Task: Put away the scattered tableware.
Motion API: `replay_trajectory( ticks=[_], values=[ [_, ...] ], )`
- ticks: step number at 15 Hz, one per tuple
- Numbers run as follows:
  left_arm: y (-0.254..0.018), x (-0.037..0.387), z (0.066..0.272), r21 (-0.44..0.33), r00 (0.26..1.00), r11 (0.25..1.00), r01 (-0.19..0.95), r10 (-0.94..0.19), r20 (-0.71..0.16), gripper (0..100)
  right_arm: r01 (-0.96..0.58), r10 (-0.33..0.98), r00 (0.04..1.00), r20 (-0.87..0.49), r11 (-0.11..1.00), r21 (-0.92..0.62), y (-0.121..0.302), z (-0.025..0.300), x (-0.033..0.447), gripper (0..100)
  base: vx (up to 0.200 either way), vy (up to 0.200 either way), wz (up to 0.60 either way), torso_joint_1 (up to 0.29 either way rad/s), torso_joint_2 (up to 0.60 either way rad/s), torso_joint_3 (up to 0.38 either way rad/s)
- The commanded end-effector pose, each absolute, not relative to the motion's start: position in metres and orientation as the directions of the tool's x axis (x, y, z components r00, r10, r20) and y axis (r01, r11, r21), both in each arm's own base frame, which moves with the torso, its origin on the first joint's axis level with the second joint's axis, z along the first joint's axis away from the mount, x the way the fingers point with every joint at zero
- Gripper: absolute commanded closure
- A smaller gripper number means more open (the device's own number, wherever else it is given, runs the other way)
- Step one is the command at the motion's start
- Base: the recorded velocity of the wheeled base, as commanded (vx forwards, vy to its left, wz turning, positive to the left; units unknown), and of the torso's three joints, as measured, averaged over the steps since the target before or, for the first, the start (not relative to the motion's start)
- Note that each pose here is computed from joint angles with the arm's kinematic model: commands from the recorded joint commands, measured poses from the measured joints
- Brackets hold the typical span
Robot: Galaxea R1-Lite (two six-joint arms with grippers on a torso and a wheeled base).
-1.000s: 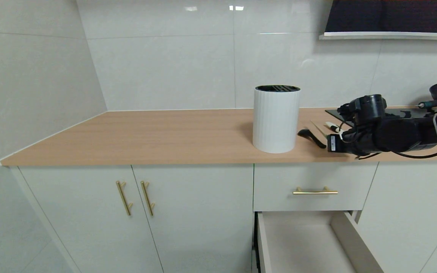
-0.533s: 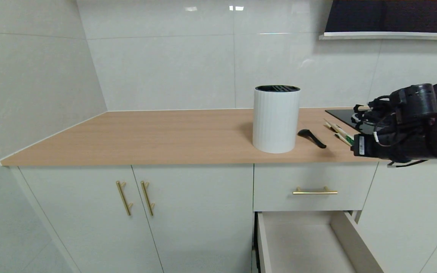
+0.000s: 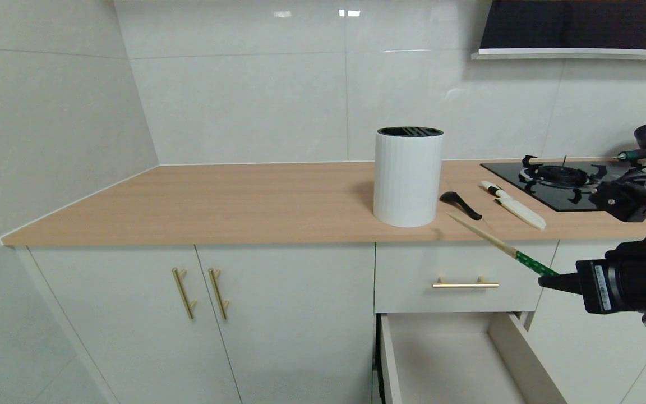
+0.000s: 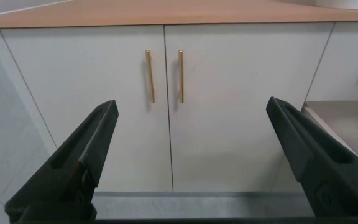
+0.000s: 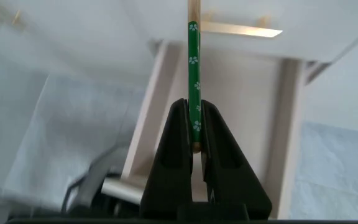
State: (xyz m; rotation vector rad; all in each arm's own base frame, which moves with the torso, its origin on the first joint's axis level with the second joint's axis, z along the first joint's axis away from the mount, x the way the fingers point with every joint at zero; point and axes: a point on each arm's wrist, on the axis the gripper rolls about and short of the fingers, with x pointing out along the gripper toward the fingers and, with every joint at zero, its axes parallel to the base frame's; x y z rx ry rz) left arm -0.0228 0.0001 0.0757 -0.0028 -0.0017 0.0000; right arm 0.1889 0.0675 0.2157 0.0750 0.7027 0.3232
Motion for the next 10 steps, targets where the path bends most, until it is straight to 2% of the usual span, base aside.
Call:
replay_trajectory(
  ticks=[1, 8, 10],
  values=[
    [0.000, -0.023, 0.076, -0.003, 1.000, 1.000, 0.000, 0.000, 0.002, 0, -0.313, 0.353, 0.710, -0.609, 0.933, 0.177, 0.071, 0.216, 0.173, 100, 0.000, 0.000, 0.00, 0.000, 0.00, 0.000],
    [0.000, -0.023, 0.076, -0.003, 1.000, 1.000, -0.002, 0.002, 0.002, 0, -0.365, 0.383, 0.646, -0.661, 0.915, 0.173, 0.084, 0.202, 0.173, 100, 0.000, 0.000, 0.00, 0.000, 0.00, 0.000],
    [0.000, -0.023, 0.076, -0.003, 1.000, 1.000, 0.000, 0.000, 0.003, 0, -0.383, 0.393, 0.626, -0.673, 0.907, 0.173, 0.088, 0.198, 0.171, 100, 0.000, 0.000, 0.00, -0.110, 0.27, 0.168]
  ],
)
